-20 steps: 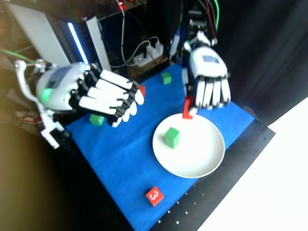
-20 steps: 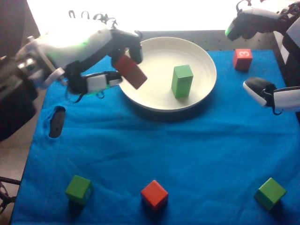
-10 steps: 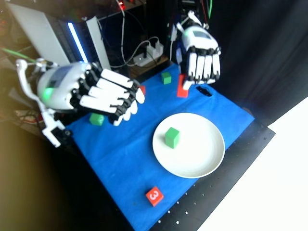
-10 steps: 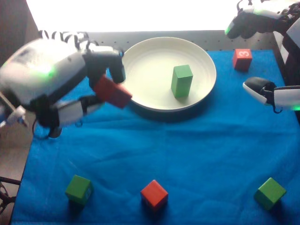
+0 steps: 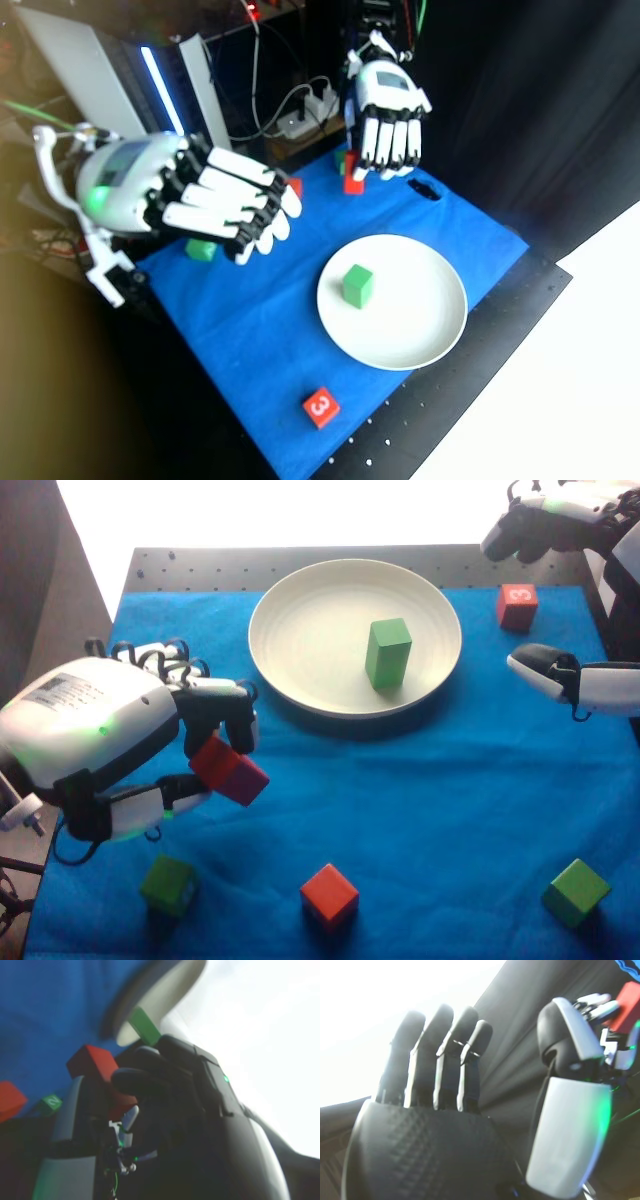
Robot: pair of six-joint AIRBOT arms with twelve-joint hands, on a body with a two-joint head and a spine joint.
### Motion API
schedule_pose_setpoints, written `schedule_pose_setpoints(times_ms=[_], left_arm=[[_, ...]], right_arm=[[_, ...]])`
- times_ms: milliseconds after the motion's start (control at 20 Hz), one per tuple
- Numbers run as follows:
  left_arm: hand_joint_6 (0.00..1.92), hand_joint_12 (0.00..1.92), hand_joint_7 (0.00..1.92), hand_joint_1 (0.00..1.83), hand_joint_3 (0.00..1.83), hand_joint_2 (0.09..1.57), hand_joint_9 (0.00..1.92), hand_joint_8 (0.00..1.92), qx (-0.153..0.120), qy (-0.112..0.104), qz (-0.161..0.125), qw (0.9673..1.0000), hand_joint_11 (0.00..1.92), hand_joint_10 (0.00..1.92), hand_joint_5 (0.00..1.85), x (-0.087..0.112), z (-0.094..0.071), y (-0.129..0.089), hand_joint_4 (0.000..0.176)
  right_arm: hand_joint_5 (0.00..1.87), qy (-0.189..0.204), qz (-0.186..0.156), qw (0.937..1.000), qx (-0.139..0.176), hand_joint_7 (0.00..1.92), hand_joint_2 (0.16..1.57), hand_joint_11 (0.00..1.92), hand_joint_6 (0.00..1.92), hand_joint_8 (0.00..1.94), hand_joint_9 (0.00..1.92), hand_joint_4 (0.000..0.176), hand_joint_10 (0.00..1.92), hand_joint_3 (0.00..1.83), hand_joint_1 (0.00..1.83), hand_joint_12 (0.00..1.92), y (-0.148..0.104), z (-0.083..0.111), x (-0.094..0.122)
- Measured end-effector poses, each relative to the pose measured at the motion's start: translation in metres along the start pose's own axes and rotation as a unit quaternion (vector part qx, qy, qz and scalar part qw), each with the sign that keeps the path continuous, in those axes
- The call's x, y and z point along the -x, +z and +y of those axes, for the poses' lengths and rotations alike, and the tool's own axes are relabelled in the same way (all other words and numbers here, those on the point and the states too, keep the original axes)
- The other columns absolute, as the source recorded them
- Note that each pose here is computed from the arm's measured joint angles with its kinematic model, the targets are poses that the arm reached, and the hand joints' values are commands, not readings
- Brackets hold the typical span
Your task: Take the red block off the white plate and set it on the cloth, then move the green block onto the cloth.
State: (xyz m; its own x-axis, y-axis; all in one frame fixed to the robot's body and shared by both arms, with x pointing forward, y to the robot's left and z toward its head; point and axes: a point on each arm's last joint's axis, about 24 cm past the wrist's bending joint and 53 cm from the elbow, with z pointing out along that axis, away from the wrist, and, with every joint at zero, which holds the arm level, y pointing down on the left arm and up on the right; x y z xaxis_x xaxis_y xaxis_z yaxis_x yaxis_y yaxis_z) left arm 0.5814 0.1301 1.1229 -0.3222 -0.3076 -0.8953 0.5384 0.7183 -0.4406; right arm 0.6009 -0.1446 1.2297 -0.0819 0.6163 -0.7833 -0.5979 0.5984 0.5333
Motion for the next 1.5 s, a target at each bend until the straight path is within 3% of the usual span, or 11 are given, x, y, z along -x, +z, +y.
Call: schedule_pose_setpoints(times_ms=[50,100,250,350,550,700,800,900,1000,1200,1500], left_arm=[[0.88,1.38,0.46,0.81,0.0,1.23,0.34,0.71,0.001,-0.001,0.003,1.0,0.08,0.86,0.47,-0.001,0.001,0.0,0.03],[0.45,1.28,0.46,0.78,0.0,1.18,0.34,0.36,0.001,-0.001,0.003,1.0,0.01,0.61,0.44,-0.002,0.0,0.0,0.033],[0.02,1.14,0.39,0.69,0.0,1.13,0.37,0.01,0.0,-0.004,0.004,1.0,0.0,0.14,0.41,-0.004,-0.001,0.001,0.064],[0.01,1.11,0.38,0.68,0.0,1.12,0.37,0.0,0.005,-0.007,0.002,1.0,0.0,0.05,0.41,-0.003,0.002,0.001,0.106],[0.01,1.24,0.4,0.63,0.0,1.16,0.43,0.0,0.011,-0.012,-0.004,0.9999,0.0,0.04,0.45,-0.001,0.005,0.0,0.054],[0.0,1.11,0.37,0.39,0.01,1.23,0.4,0.0,0.019,-0.015,-0.021,0.9995,0.0,0.01,0.42,0.008,0.011,-0.001,0.088],[0.0,1.09,0.36,0.31,0.02,1.29,0.41,0.0,0.021,-0.018,-0.043,0.9987,0.0,0.01,0.41,0.019,0.015,-0.001,0.027],[0.0,1.09,0.35,0.27,0.02,1.32,0.43,0.0,0.022,-0.021,-0.064,0.9975,0.03,0.01,0.36,0.029,0.016,-0.002,0.052],[0.0,1.07,0.35,0.24,0.01,1.34,0.44,0.0,0.023,-0.018,-0.077,0.9966,0.09,0.01,0.36,0.037,0.018,-0.003,0.087],[0.0,1.15,0.4,0.2,0.0,1.32,0.49,0.01,0.035,-0.022,-0.11,0.993,0.13,0.01,0.39,0.054,0.029,-0.006,0.115],[0.02,1.19,0.51,0.28,0.0,1.31,0.55,0.02,0.048,-0.025,-0.126,0.9906,0.18,0.03,0.49,0.062,0.038,-0.008,0.049]], right_arm=[[0.51,0.0,0.0,1.0,0.0,0.62,0.66,0.31,0.94,1.01,0.47,0.0,1.4,0.46,1.25,1.88,0.0,0.0,0.0],[0.5,0.0,0.0,1.0,0.0,0.61,0.67,0.31,0.95,1.03,0.46,0.0,1.43,0.46,1.25,1.91,0.0,0.0,0.0],[0.48,0.0,0.0,1.0,0.0,0.59,0.68,0.33,0.97,1.07,0.47,0.0,1.44,0.48,1.2,1.9,0.0,0.0,0.0],[0.5,0.0,0.0,1.0,0.0,0.62,0.67,0.3,0.95,1.04,0.47,0.0,1.42,0.45,1.24,1.9,0.0,0.0,0.0],[0.48,0.001,-0.001,1.0,-0.003,0.57,0.67,0.27,0.98,1.09,0.46,0.0,1.4,0.44,1.27,1.88,0.0,-0.001,0.001],[0.43,0.002,-0.003,1.0,-0.007,0.54,0.68,0.23,0.9,1.02,0.46,0.0,1.27,0.43,1.28,1.8,0.0,-0.003,0.001],[0.45,0.0,-0.004,1.0,-0.008,0.5,0.8,0.23,0.76,0.81,0.42,0.0,1.14,0.33,1.19,1.76,0.0,-0.005,0.003],[0.49,-0.006,-0.005,0.9999,-0.014,0.54,0.87,0.32,0.71,0.67,0.44,0.0,1.07,0.26,1.1,1.7,0.001,-0.013,0.006],[0.46,-0.011,-0.004,0.9997,-0.023,0.58,0.94,0.31,0.89,0.87,0.48,0.0,1.17,0.18,1.03,1.69,0.003,-0.021,0.007],[0.48,0.001,0.006,0.9996,-0.028,0.56,0.95,0.35,0.85,0.92,0.47,0.0,1.24,0.04,1.04,1.72,0.02,-0.026,-0.005],[0.63,0.015,0.038,0.9986,-0.033,0.64,0.95,0.25,0.13,0.31,0.47,0.0,0.92,0.0,1.07,1.57,0.057,-0.034,-0.036]])
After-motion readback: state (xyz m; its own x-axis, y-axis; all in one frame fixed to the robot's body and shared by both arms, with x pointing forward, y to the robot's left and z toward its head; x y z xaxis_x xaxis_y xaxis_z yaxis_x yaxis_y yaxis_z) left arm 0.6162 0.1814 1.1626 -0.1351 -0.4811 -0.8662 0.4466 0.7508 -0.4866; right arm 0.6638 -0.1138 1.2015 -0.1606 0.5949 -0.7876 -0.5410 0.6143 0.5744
